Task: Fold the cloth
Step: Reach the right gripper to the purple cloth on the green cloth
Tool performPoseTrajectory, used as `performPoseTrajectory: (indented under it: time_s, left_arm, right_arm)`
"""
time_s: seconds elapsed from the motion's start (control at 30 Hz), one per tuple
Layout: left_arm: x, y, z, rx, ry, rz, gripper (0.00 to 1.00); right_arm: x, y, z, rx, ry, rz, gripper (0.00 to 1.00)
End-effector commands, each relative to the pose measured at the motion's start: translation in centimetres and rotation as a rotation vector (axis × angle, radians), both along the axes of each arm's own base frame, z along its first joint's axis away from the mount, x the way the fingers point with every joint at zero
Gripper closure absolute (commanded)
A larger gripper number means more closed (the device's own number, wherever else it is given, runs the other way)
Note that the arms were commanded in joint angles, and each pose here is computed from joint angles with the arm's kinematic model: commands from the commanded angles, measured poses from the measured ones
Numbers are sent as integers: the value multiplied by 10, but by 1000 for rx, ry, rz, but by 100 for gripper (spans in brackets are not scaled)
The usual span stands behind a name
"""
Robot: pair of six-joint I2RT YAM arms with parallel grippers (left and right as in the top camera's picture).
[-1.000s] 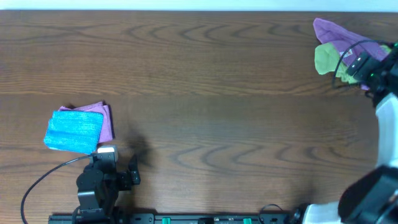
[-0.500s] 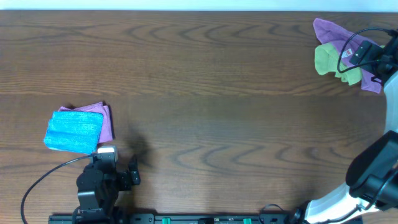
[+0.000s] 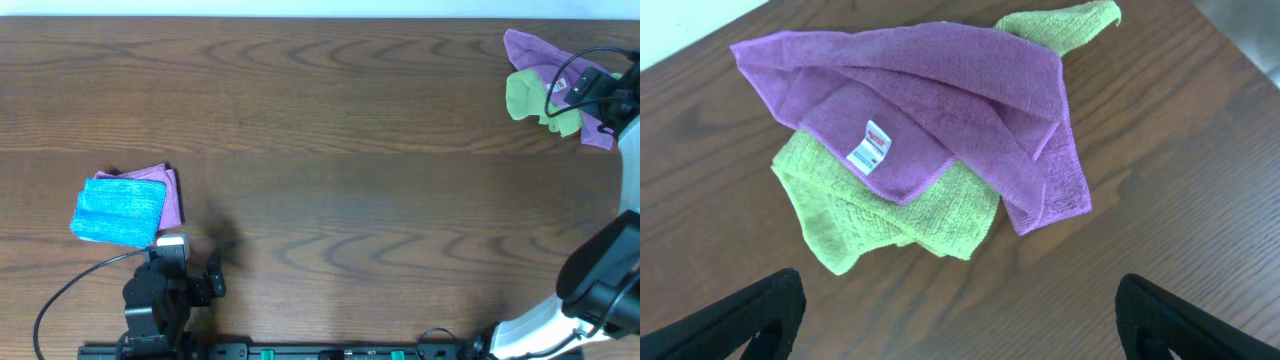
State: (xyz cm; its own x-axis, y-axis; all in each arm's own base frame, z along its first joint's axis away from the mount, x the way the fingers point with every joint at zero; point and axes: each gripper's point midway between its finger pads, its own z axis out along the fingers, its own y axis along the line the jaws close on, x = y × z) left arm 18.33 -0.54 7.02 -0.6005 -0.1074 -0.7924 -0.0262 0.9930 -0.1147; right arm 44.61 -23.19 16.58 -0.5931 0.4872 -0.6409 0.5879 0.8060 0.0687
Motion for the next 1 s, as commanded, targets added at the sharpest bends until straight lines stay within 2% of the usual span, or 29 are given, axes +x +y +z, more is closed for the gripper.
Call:
performPoseTrajectory:
  time_s: [0.0, 0.5, 0.97]
  left_arm:
    - [-1, 0, -8, 0, 18, 3, 5]
    - [-1, 0, -8, 0, 18, 3, 5]
    - [-1, 0, -8, 0, 18, 3, 5]
  right_arm:
    - [4, 0, 9, 41, -45, -13, 1]
    - [24, -8, 20, -6, -130, 3, 1]
    - [64, -32, -28, 2, -129, -24, 1]
